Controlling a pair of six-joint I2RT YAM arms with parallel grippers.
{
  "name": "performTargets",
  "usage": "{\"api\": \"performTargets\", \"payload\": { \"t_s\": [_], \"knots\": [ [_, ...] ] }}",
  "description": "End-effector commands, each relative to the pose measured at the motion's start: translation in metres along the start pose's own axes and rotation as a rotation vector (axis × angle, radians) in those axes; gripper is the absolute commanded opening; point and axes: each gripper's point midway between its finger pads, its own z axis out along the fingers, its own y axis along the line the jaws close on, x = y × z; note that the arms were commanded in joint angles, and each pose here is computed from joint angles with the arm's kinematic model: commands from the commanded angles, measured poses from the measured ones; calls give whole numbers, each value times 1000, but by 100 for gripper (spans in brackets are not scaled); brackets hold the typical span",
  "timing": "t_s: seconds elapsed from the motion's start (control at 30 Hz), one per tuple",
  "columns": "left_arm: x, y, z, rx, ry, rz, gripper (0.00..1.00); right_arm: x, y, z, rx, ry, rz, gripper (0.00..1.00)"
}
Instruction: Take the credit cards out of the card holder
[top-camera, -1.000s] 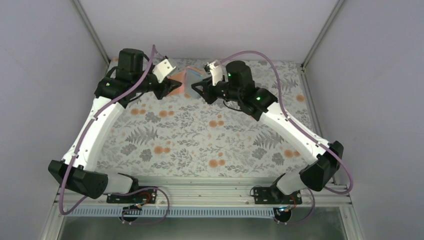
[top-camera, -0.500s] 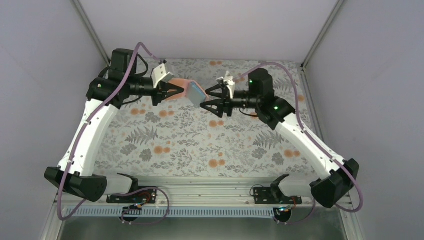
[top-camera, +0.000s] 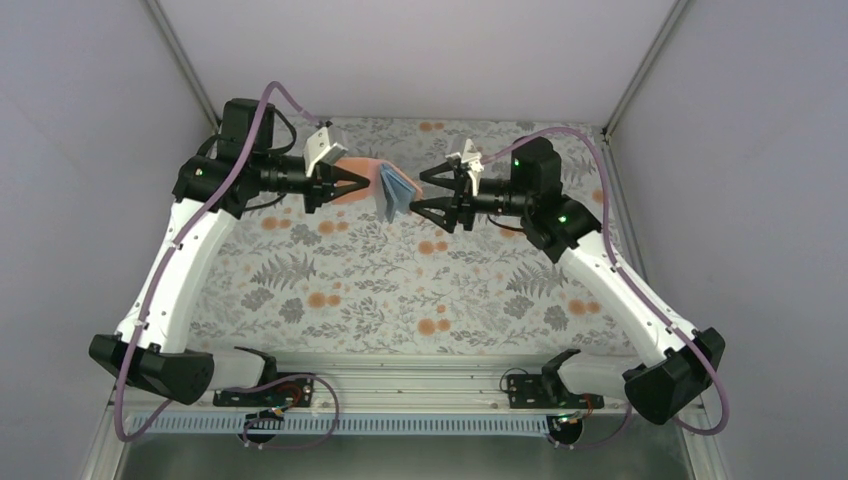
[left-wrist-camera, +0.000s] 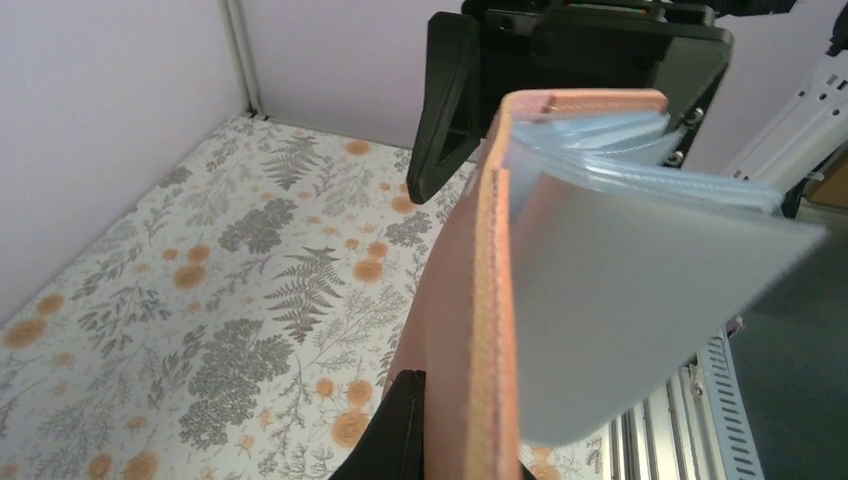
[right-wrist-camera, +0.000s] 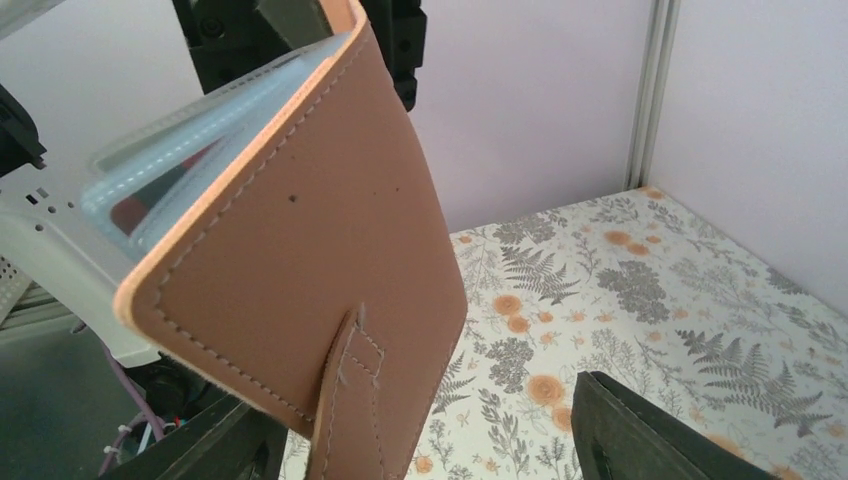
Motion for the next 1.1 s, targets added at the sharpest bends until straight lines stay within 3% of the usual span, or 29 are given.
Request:
{"api": "performTargets", "payload": {
  "t_s": [0.0, 0.27, 0.53, 0.6, 0.67, 0.87, 1.07],
  "knots": [
    [-6, 15, 1, -56, -15, -56, 2, -1, 5, 3, -18, -6, -56, 73],
    [-9, 32, 1, -126, 0, -96, 2, 1, 11, 14, 11, -32, -45, 81],
    [-5, 33, 2, -131, 6, -105, 2, -22, 15, 21, 118, -147, -30, 85],
    [-6, 32, 2, -126, 6, -104, 2, -24, 12, 22, 151, -154, -25, 76],
    [-6, 31, 2, -121, 4, -103, 2, -25, 7, 21, 182, -153, -19, 60],
    [-4, 31, 3, -107, 3, -107, 2, -17, -6, 33, 207, -124, 40, 51],
    [-4, 28, 3, -100, 4, -99, 2, -13, -21, 39, 264, -110, 92, 11]
  ]
}}
